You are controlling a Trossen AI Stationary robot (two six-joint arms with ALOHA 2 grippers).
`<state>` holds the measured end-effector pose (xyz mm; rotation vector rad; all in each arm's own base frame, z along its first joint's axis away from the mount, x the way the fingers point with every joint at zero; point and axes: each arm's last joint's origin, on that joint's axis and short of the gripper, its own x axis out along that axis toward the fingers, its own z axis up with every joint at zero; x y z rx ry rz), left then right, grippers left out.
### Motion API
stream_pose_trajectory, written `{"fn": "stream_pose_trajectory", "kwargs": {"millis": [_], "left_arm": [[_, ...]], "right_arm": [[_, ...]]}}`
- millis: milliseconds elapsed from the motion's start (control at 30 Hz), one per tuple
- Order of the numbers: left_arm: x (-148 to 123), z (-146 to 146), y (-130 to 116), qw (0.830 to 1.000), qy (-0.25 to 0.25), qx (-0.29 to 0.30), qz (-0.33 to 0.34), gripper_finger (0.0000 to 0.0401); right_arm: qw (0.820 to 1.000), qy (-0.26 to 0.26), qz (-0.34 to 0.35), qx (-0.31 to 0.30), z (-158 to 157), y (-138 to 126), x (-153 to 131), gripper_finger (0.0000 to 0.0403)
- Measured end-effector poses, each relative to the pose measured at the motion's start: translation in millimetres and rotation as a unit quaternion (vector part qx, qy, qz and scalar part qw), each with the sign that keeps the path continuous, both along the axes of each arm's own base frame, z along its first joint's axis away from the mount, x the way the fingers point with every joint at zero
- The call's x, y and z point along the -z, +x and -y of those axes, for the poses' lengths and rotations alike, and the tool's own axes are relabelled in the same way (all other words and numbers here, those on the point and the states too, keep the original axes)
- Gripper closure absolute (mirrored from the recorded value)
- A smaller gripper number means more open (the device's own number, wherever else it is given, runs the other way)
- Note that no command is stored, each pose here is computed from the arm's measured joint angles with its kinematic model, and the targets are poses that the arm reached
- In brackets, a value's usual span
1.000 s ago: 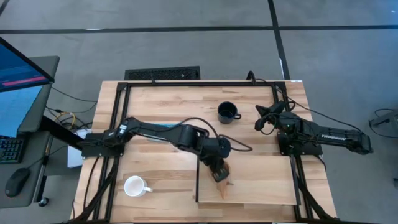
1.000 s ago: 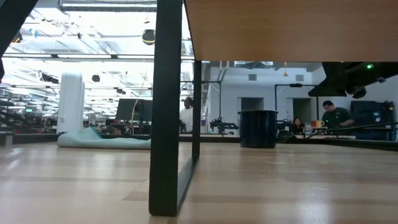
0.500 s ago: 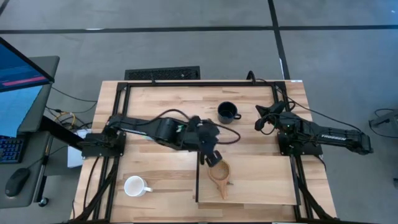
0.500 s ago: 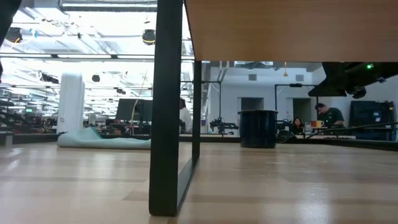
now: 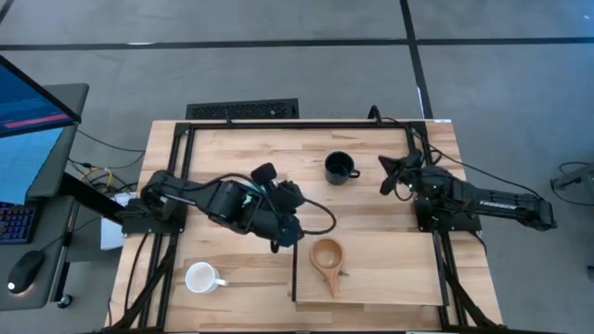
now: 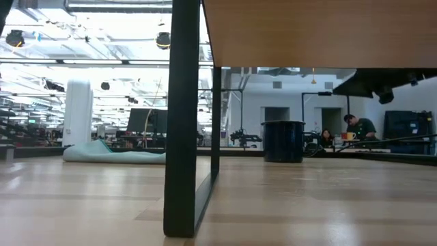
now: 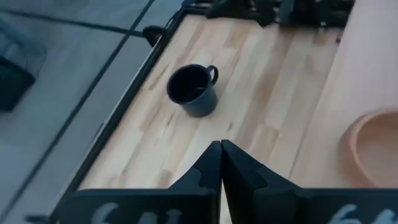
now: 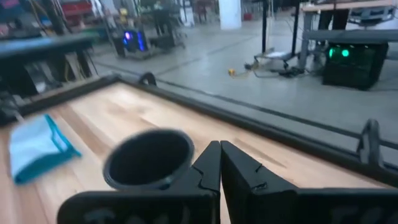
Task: Stack small to large cups/mugs on shelf
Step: Put the black mug on the shelf
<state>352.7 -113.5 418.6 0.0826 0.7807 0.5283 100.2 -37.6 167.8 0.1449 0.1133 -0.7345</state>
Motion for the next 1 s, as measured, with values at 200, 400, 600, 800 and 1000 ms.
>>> {"fn": "stream_pose_trajectory", "kwargs": {"millis": [200,400,600,800,1000], "left_arm": [[-21,-7,-18,0.995,0.002,0.096,-0.027,0.0401],[-56,-27,-54,0.994,-0.011,0.105,0.019,0.0401],[-68,-40,-91,0.993,0.002,0.103,0.052,0.0401],[-34,-52,-124,0.985,-0.011,0.116,0.123,0.0401],[29,-64,-164,0.958,-0.044,0.133,0.249,0.0401]], "right_arm": [[0.999,-0.008,0.037,0.001,0,1,-7,0.0370],[0.999,0.006,0.052,0.004,0,1,-7,0.0370],[0.998,0.009,0.054,0.006,0,1,-7,0.0370],[0.998,0.013,0.058,0.007,0,1,-8,0.0370],[0.998,0.013,0.059,0.007,0,1,-8,0.0370]]}}
